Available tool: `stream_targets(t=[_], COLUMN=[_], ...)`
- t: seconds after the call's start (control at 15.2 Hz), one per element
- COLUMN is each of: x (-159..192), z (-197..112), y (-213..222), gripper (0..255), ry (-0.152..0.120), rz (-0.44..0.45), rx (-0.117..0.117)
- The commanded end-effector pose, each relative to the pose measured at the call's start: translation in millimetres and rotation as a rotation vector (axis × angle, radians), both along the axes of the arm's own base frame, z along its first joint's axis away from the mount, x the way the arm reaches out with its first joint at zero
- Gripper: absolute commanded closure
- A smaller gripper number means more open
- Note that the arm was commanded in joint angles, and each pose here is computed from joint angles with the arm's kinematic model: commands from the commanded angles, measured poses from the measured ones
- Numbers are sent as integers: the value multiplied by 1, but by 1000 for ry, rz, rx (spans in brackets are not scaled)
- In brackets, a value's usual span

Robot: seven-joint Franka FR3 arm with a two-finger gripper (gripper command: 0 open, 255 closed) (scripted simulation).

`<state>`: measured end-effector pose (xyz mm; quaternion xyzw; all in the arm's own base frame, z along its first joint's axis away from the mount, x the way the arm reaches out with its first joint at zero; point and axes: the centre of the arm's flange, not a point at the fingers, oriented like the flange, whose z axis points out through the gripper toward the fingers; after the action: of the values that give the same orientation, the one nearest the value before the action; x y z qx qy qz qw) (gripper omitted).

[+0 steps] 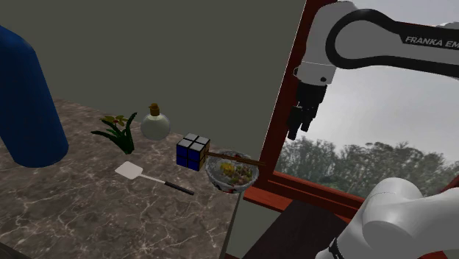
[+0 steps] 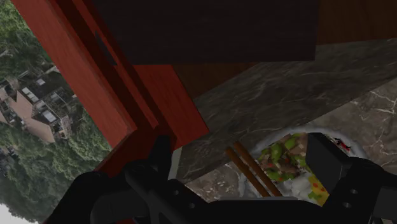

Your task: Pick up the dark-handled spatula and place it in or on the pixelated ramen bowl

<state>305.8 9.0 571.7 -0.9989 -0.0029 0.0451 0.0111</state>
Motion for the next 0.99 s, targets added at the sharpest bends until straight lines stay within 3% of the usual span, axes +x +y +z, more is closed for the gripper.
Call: stream_targets(t=[0.0, 0.92], x=[0, 130], z=[0, -73], y=[0, 111], gripper=[0, 0], ry=[0, -11], rz=[0, 178], rx=[0, -6])
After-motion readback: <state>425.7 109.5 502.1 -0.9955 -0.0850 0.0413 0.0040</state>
